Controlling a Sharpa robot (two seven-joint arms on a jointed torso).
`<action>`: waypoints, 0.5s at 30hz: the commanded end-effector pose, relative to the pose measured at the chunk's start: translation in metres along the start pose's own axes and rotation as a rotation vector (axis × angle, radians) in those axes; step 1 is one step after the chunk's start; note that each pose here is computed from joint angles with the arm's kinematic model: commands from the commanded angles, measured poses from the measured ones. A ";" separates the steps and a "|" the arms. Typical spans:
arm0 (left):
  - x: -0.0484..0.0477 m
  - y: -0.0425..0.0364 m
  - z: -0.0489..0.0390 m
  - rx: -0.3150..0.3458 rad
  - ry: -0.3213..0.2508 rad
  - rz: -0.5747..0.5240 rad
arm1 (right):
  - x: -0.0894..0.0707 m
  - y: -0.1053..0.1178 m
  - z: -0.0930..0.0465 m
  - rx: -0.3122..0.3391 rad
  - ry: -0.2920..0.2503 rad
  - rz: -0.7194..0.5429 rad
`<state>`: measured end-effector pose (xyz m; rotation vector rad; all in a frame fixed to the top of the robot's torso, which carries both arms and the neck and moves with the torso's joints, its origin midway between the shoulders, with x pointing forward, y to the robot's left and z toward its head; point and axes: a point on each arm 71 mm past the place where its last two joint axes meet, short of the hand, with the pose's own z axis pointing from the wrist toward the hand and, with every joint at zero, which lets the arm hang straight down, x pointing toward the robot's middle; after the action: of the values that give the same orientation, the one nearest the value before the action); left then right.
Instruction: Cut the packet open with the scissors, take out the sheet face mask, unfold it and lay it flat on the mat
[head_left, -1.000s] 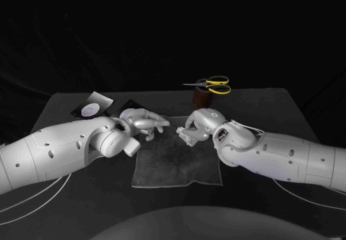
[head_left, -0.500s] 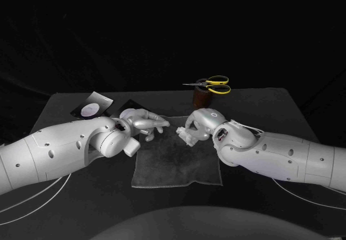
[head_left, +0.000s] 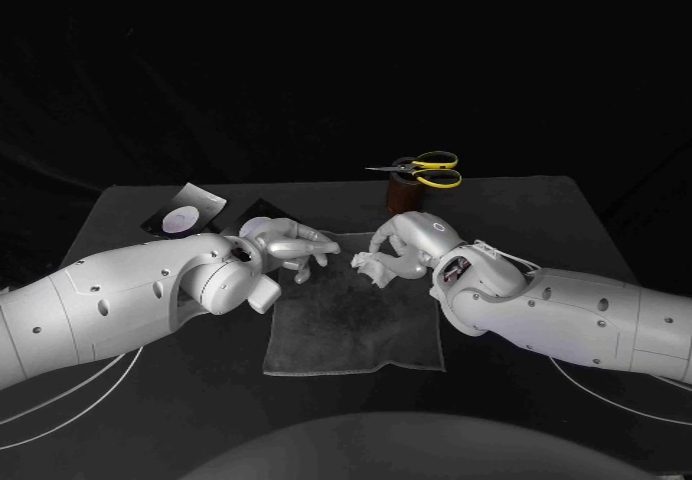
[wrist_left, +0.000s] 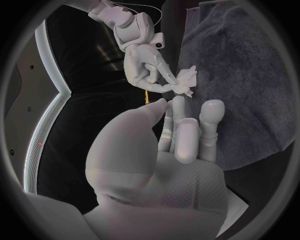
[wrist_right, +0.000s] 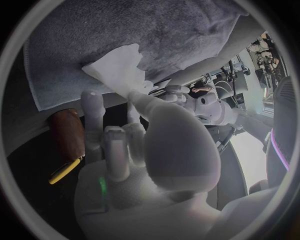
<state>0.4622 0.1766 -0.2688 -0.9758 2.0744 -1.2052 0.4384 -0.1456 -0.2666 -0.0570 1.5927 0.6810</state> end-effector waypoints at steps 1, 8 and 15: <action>0.0033 -0.0011 0.0006 0.003 0.025 -0.004 | -0.006 -0.001 -0.001 0.019 -0.037 0.123; 0.0041 -0.0015 0.0010 0.005 0.025 -0.004 | -0.014 -0.008 -0.004 0.129 -0.002 0.313; 0.0047 -0.0012 0.0028 0.021 0.015 0.010 | -0.023 -0.009 -0.007 0.185 0.008 0.469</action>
<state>0.4622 0.1731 -0.2698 -0.9711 2.0790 -1.2107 0.4400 -0.1638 -0.2482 0.3226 1.6638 0.8203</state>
